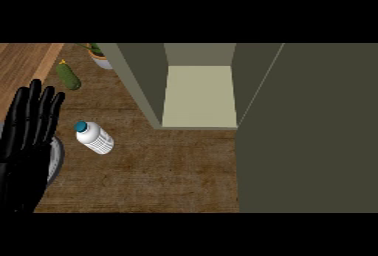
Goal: Pick up the bottled water, place it into the cabinet and close the cabinet
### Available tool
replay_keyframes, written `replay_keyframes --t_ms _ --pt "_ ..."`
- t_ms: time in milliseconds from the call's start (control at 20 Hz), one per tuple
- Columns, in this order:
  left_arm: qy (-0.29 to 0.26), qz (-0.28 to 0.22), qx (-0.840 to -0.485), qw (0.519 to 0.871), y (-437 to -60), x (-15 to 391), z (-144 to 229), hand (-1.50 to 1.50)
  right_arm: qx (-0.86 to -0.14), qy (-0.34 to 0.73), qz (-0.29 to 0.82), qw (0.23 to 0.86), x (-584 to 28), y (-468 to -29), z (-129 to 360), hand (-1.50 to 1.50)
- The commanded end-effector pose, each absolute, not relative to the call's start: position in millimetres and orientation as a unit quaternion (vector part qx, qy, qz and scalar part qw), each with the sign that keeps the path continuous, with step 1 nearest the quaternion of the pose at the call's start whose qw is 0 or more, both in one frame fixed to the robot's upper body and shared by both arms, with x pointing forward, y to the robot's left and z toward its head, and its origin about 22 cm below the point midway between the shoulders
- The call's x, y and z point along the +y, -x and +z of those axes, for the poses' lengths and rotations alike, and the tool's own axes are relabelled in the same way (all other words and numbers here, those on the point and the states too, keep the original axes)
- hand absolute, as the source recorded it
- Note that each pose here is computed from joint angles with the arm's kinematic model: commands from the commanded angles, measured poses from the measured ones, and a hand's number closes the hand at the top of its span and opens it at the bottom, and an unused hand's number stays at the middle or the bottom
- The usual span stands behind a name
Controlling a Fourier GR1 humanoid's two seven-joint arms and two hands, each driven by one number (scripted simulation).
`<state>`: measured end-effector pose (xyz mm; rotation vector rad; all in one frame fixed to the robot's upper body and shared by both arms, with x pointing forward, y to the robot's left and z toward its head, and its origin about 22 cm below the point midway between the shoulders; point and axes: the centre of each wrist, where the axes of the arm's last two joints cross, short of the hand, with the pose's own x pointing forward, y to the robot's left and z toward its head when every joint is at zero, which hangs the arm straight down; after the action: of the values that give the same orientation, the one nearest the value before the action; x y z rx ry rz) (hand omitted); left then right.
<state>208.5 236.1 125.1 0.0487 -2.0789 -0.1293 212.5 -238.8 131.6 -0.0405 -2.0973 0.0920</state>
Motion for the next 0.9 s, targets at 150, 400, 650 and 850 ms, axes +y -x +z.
replay_keyframes --t_ms 150,400,650,850 --pt "-0.028 -0.056 -0.867 0.495 -226.1 246.6 130.1 -1.5 -0.871 0.018 0.074 0.486 -246.4 -187.1 126.4 -1.5" --pt "0.035 0.117 -0.749 0.652 -222.0 242.5 79.5 -1.5 -0.793 -0.129 -0.019 0.595 -228.1 -171.3 96.4 -1.5" --pt "0.05 0.138 -0.73 0.668 -203.9 227.9 91.0 -1.5 -0.777 -0.15 -0.023 0.61 -237.6 -163.4 93.8 -1.5" --pt "0.044 0.135 -0.736 0.662 -190.6 244.0 76.4 -1.5 -0.771 -0.151 -0.029 0.618 -231.1 -126.5 108.3 -1.5"
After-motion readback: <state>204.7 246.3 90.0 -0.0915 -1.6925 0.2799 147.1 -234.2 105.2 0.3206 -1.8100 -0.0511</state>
